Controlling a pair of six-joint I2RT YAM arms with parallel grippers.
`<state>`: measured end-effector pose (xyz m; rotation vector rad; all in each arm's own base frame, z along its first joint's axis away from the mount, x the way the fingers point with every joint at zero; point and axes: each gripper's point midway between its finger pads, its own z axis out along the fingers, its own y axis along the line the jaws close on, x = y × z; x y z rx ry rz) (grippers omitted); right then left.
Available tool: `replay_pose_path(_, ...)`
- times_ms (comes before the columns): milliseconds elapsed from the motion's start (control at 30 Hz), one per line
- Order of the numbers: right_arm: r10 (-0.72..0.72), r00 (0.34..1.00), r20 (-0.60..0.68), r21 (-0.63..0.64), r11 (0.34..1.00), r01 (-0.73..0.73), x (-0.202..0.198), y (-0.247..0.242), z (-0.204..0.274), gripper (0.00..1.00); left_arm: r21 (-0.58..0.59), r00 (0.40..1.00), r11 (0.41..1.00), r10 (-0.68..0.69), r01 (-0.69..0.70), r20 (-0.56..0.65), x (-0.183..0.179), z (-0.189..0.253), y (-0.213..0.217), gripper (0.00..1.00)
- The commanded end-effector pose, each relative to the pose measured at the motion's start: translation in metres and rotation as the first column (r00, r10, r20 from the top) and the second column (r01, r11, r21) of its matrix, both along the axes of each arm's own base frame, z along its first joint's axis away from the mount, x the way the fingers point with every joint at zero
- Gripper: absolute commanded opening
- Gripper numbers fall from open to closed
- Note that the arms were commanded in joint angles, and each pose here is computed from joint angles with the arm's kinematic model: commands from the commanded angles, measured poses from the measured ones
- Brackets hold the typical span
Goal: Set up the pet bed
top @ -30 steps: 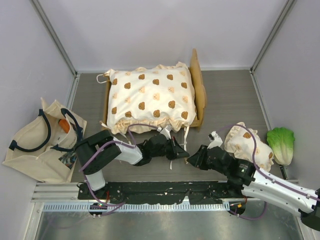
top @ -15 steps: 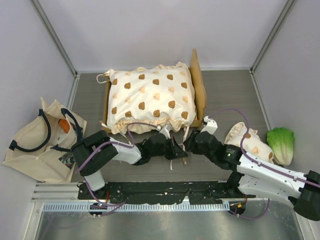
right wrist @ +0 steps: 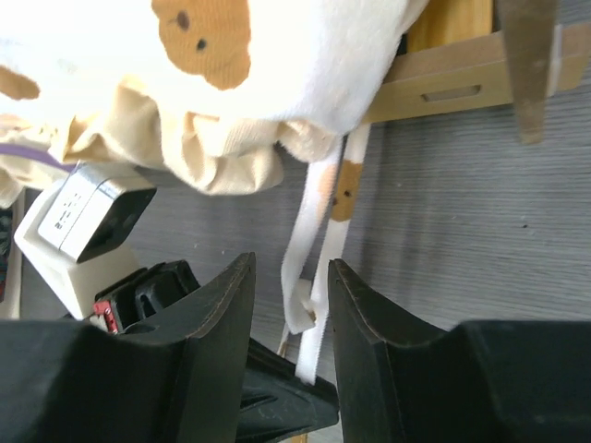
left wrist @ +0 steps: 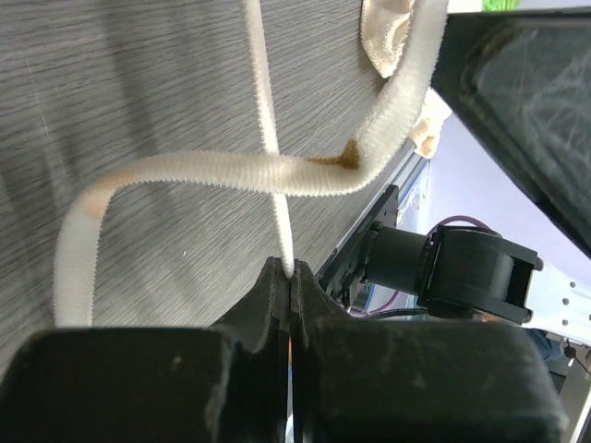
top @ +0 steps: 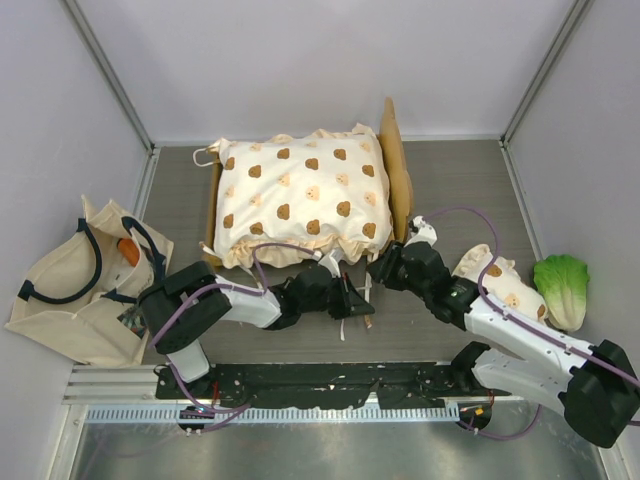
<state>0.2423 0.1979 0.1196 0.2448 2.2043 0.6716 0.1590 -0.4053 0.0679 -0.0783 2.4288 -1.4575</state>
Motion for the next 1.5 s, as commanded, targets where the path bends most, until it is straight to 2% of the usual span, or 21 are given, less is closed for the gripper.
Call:
replay_pose_path(0,0.045,0.997,0.068,0.099,0.994,-0.052,-0.002,0.013,0.018,0.43,-0.038,0.998,0.999,-0.028,0.03,0.048,0.002,0.022,-0.007,0.0)
replay_pose_path(167,0.036,0.999,0.031,0.083,0.996,-0.038,-0.001,0.012,0.005,0.42,-0.035,0.998,0.999,-0.038,0.04,0.058,0.002,0.024,-0.007,0.0)
replay_pose_path(233,0.056,0.998,0.014,0.076,0.995,-0.057,-0.001,0.017,-0.003,0.33,-0.037,0.997,0.998,-0.041,0.044,0.066,0.002,0.026,-0.008,0.0)
replay_pose_path(333,0.07,0.997,0.029,0.098,0.992,-0.073,0.002,0.023,-0.003,0.33,-0.027,0.996,0.998,-0.049,0.051,0.077,0.003,0.029,-0.008,0.0)
replay_pose_path(400,0.066,0.997,0.028,0.099,0.993,-0.068,0.003,0.023,-0.004,0.22,-0.021,0.996,0.999,-0.047,0.049,0.082,0.003,0.031,-0.007,0.0)
replay_pose_path(433,0.058,0.998,0.017,0.078,0.995,-0.059,0.003,0.02,-0.009,0.13,-0.023,0.995,0.999,-0.046,0.048,0.085,0.003,0.032,-0.006,0.0)
replay_pose_path(533,0.036,0.999,0.006,0.035,0.999,-0.036,0.002,0.011,-0.016,0.01,-0.028,0.995,0.999,-0.042,0.045,0.086,0.005,0.035,-0.005,0.0)
replay_pose_path(900,-0.07,0.997,0.013,-0.06,0.996,0.071,0.002,-0.02,-0.038,0.01,-0.125,0.998,0.991,-0.049,0.053,0.038,0.009,0.053,0.003,0.0)
replay_pose_path(1100,-0.017,0.999,0.027,-0.033,0.999,0.018,-0.002,-0.012,-0.037,0.01,-0.237,1.0,0.971,0.021,-0.025,-0.017,0.04,0.064,0.002,0.0)
replay_pose_path(1133,-0.011,1.0,0.026,-0.031,0.999,0.012,-0.002,-0.011,-0.037,0.01,-0.292,1.0,0.956,0.027,-0.027,-0.002,0.045,0.076,-0.002,0.0)
replay_pose_path(1200,-0.002,1.0,0.028,-0.029,1.0,0.003,-0.003,-0.01,-0.036,0.01,-0.325,0.996,0.943,0.056,-0.075,-0.07,0.057,0.073,-0.005,0.0)
replay_pose_path(1233,-0.001,1.0,0.028,-0.03,1.0,0.002,-0.003,-0.01,-0.036,0.01,-0.382,0.997,0.921,0.063,-0.079,-0.054,0.062,0.085,-0.006,0.0)
replay_pose_path(1267,0.003,1.0,0.027,-0.025,1.0,-0.002,-0.003,-0.009,-0.036,0.01,-0.407,0.992,0.907,0.074,-0.108,-0.098,0.067,0.086,-0.007,0.0)
replay_pose_path(1467,0.034,0.998,0.046,-0.007,0.999,-0.034,-0.007,-0.006,-0.032,0.01,-0.434,0.973,0.872,0.178,-0.226,-0.148,0.094,0.073,-0.003,0.0)
